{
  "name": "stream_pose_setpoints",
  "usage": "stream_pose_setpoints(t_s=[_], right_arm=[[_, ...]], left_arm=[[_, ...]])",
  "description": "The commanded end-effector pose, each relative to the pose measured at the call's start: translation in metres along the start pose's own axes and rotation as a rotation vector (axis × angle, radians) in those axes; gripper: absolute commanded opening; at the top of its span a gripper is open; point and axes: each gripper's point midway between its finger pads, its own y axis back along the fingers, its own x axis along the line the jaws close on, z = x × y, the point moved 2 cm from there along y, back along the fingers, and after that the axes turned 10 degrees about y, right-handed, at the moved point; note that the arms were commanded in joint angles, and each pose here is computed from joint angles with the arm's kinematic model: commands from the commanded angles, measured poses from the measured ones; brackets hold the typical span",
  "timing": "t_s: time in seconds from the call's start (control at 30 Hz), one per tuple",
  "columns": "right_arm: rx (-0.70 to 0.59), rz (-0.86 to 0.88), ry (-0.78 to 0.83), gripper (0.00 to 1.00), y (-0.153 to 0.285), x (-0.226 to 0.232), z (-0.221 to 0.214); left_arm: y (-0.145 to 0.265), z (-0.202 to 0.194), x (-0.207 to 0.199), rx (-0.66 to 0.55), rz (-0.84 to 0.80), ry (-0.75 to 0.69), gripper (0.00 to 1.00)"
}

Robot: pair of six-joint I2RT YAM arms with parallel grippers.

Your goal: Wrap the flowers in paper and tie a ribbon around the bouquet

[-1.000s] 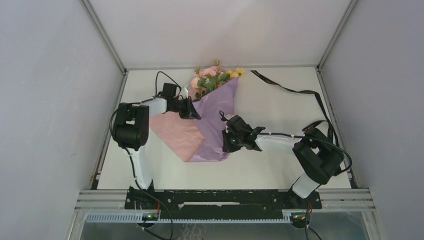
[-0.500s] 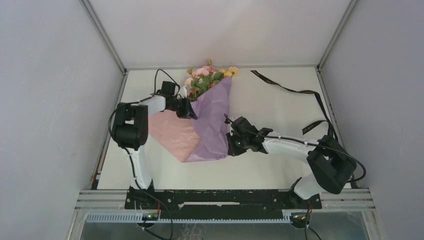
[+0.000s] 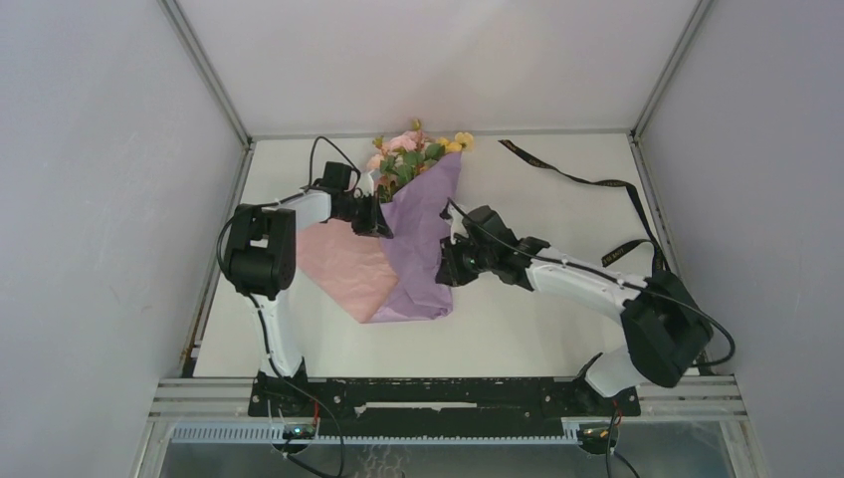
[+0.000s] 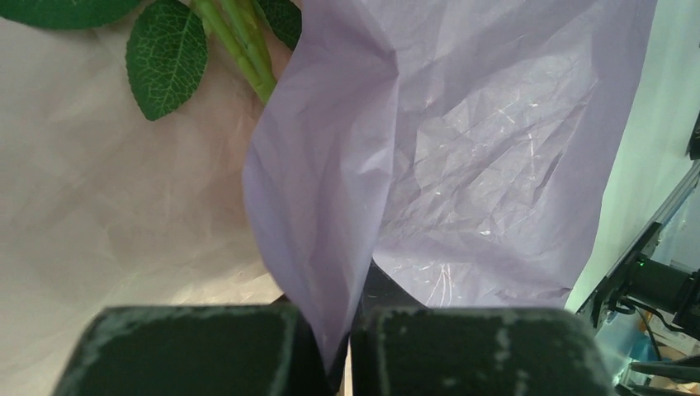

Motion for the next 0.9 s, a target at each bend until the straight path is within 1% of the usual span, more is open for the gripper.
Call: stream_pose_setpoints(t_s=[0.0, 0.1, 0.17, 0.23, 0.3, 0.33, 0.47, 0.53, 0.63, 0.7, 0.73, 0.8, 0.87], right_arm=[[-0.058, 0.063, 0.003, 0.21, -0.032, -0.003, 0.023], [0.079, -0.014, -0.045, 0.17, -0.050, -0.024, -0.021], [0.145, -0.040, -0.077, 0.17, -0.047, -0.031, -0.054], [0.174, -0.055, -0.108, 0.17, -0.037, -0.033, -0.075], [0.182, -0.071, -0.124, 0.17, -0.020, -0.033, -0.085], [0.172, -0.077, -0.122, 0.17, -0.011, -0.031, -0.083], [0.050, -0.067, -0.127, 0.19, 0.019, -0.029, -0.050], [-0.040, -0.048, -0.136, 0.19, 0.030, -0.034, -0.020], [-0.167, -0.018, -0.135, 0.19, 0.031, -0.044, 0.031], [-0.218, 0.030, -0.120, 0.20, 0.021, -0.046, 0.066], [-0.225, 0.064, -0.117, 0.20, 0.008, -0.048, 0.080], [-0.221, 0.126, -0.116, 0.19, -0.014, -0.049, 0.102], [-0.192, 0.154, -0.131, 0.18, -0.037, -0.055, 0.111]], left_arm=[[0.012, 0.019, -0.011, -0.050, 0.013, -0.079, 0.00], [0.012, 0.022, -0.007, -0.052, 0.046, -0.093, 0.00], [0.013, 0.025, -0.005, -0.056, 0.063, -0.106, 0.00], [0.012, 0.025, -0.004, -0.056, 0.066, -0.112, 0.00], [0.011, 0.025, -0.005, -0.052, 0.055, -0.114, 0.00], [0.010, 0.024, -0.006, -0.047, 0.050, -0.114, 0.00], [0.005, 0.018, -0.007, -0.027, 0.043, -0.110, 0.00], [0.005, 0.017, -0.007, -0.024, 0.039, -0.106, 0.00], [0.004, 0.014, -0.008, -0.020, 0.028, -0.101, 0.00], [0.003, 0.012, -0.007, -0.015, 0.027, -0.093, 0.00], [0.002, 0.011, -0.007, -0.012, 0.026, -0.089, 0.00], [0.000, 0.006, -0.005, 0.001, 0.020, -0.078, 0.00], [-0.003, 0.001, -0.004, 0.019, 0.009, -0.067, 0.00]])
